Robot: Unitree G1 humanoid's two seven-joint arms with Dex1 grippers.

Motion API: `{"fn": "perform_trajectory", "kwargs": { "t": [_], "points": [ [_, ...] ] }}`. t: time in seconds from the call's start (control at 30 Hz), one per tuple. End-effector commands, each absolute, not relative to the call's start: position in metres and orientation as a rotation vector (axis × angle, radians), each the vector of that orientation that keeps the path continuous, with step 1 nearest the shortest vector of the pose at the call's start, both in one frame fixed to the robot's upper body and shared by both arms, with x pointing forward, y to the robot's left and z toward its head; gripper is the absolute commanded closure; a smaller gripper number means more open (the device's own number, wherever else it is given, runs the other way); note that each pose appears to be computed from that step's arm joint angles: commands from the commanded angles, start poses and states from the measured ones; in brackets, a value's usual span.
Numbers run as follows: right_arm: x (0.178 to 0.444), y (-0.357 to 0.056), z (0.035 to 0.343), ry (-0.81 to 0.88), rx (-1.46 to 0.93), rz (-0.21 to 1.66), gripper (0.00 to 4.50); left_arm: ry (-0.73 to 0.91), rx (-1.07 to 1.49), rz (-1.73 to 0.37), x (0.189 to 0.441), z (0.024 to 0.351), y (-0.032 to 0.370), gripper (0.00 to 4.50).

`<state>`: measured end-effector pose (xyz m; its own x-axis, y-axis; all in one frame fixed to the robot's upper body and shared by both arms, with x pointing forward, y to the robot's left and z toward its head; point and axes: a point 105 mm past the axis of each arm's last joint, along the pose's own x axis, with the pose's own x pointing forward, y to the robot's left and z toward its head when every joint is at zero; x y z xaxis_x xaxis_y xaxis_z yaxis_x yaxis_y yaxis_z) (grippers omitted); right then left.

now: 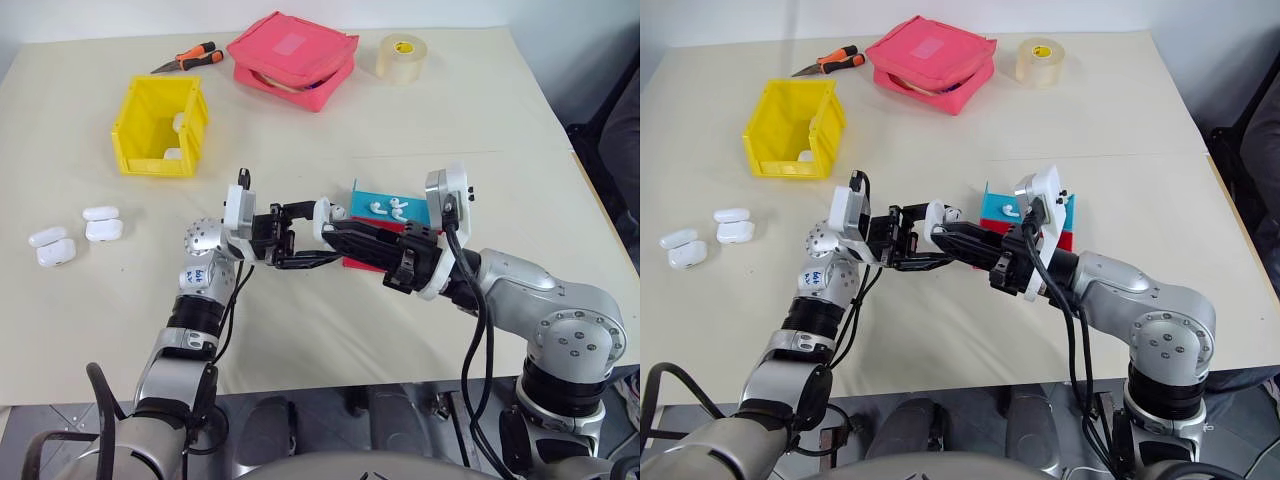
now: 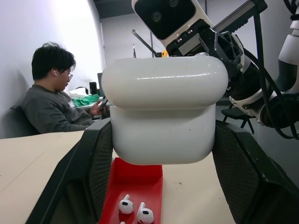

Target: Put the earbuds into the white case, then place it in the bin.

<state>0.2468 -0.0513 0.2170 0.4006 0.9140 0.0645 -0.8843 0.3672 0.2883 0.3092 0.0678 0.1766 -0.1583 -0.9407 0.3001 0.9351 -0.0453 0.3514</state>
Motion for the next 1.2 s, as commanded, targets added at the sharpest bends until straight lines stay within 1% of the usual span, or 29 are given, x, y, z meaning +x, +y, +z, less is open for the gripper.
{"fn": "perform_trajectory", "kwargs": {
  "t": [0.03, 0.33, 0.63, 0.77, 0.93, 1.2],
  "points": [
    [0.258, -0.060, 0.199, 0.177, 0.255, 1.053, 4.00, -0.674, 0.052, -1.721, 0.298, 0.198, 0.067, 1.71],
    [0.266, -0.073, 0.194, 0.147, 0.231, 0.905, 4.00, -0.686, 0.061, -1.682, 0.299, 0.199, 0.071, 1.71],
    [0.268, -0.079, 0.182, 0.178, 0.307, 0.806, 4.00, -0.705, 0.067, -1.662, 0.300, 0.201, 0.072, 1.71],
    [0.268, -0.083, 0.172, 0.230, 0.333, 0.771, 4.00, -0.713, 0.073, -1.656, 0.299, 0.201, 0.072, 1.71],
    [0.269, -0.090, 0.172, 0.231, 0.357, 0.735, 4.00, -0.718, 0.079, -1.649, 0.300, 0.202, 0.072, 1.71],
    [0.267, -0.092, 0.170, 0.225, 0.352, 0.736, 4.00, -0.729, 0.079, -1.627, 0.301, 0.203, 0.072, 1.71]
  ]
}}
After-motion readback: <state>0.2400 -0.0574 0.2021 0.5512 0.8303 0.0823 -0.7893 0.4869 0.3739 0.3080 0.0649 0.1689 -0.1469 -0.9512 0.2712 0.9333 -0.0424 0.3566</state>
